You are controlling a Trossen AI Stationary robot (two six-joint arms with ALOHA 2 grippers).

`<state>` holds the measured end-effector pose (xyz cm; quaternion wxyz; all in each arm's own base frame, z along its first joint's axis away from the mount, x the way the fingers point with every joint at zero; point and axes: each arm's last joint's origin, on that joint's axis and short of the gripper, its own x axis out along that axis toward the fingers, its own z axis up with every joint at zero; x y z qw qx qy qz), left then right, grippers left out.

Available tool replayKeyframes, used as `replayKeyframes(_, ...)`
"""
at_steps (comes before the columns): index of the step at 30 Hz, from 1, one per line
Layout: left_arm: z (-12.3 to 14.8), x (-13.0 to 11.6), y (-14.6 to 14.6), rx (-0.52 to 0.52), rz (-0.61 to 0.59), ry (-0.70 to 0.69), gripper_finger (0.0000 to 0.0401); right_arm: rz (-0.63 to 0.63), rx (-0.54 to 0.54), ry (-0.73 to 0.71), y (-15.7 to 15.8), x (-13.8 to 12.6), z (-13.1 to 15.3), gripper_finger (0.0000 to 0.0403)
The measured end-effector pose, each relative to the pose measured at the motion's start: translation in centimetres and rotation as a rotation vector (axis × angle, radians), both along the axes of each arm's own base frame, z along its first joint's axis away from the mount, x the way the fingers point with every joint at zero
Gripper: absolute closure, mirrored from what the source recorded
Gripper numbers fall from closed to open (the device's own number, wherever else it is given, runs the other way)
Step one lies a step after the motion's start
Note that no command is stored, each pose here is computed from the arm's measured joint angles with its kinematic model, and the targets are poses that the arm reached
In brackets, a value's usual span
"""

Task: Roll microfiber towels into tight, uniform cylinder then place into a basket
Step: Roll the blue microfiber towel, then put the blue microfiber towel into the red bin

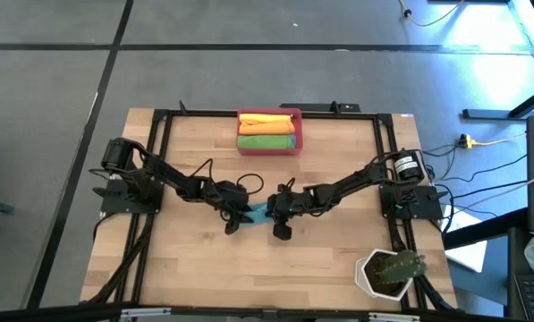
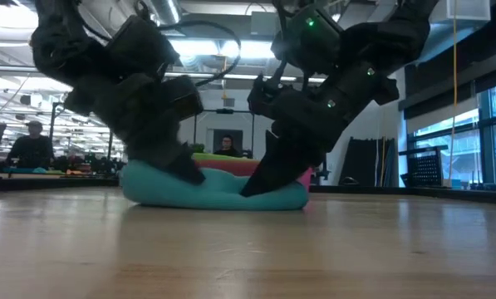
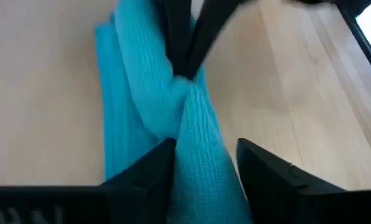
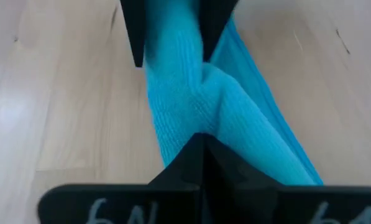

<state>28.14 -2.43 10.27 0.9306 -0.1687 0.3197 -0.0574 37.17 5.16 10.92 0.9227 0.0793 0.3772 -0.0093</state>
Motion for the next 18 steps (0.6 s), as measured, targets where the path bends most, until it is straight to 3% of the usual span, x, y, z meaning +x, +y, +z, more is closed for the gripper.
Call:
replayKeyframes(5, 2.0, 1.0, 0.0, 0.098, -0.007, -0.058, 0.0206, -0.016, 0.002, 0.025, -0.5, -0.1, -0.2, 0.0395)
replayKeyframes(12, 4.2, 0.6, 0.9, 0.374, 0.097, 0.073, 0.0184, -0.026, 0.008, 0.027, -0.6, -0.1, -0.2, 0.0392)
replayKeyframes(18, 6.4, 0.4, -1.1, 0.440, 0.041, -0.032, 0.0180, -0.031, 0.008, 0.027, -0.8, -0.1, -0.2, 0.0392)
